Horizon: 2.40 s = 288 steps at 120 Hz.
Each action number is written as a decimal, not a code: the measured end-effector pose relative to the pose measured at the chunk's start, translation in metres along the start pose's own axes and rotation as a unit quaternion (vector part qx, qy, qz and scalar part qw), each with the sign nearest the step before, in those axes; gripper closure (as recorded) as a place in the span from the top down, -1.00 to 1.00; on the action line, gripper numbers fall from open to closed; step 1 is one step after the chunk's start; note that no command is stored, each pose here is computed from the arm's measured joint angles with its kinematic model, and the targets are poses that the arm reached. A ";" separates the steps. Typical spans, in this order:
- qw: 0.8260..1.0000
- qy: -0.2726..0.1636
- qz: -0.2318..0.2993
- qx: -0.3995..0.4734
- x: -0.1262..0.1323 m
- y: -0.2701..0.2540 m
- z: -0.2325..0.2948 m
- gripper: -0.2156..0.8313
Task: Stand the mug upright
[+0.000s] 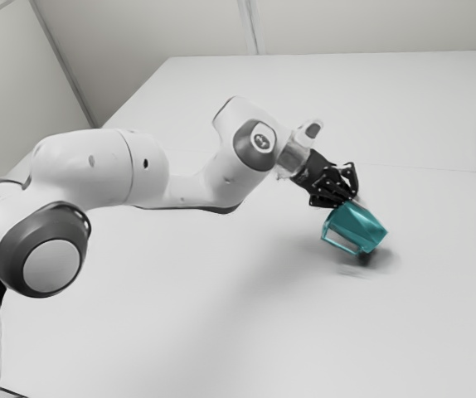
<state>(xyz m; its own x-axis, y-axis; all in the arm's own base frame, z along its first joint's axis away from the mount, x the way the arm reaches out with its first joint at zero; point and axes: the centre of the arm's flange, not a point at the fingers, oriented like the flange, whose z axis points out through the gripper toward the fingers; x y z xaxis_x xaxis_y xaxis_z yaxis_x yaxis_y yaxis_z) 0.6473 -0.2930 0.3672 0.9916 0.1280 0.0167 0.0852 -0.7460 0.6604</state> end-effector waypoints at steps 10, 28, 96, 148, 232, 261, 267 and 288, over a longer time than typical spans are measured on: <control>0.997 0.010 0.052 0.059 -0.007 0.007 -0.024 -0.91; 0.981 0.020 0.113 0.155 -0.023 0.009 -0.060 -0.91; 0.938 0.025 0.130 0.319 -0.090 -0.057 -0.141 -0.91; 0.932 0.010 0.085 0.353 -0.115 -0.122 -0.161 -0.91; 0.930 -0.021 0.032 0.366 -0.117 -0.185 -0.148 -0.57; 0.931 -0.020 0.039 0.363 -0.120 -0.177 -0.151 0.20; 0.931 -0.018 0.043 0.362 -0.121 -0.172 -0.153 0.28; 0.932 -0.007 0.053 0.359 -0.126 -0.155 -0.167 0.45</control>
<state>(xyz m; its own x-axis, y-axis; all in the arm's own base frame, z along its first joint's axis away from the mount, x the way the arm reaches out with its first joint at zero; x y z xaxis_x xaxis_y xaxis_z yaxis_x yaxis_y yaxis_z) 0.4932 -0.0841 0.3882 0.9989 0.0235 0.0399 0.0242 -0.9996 -0.0164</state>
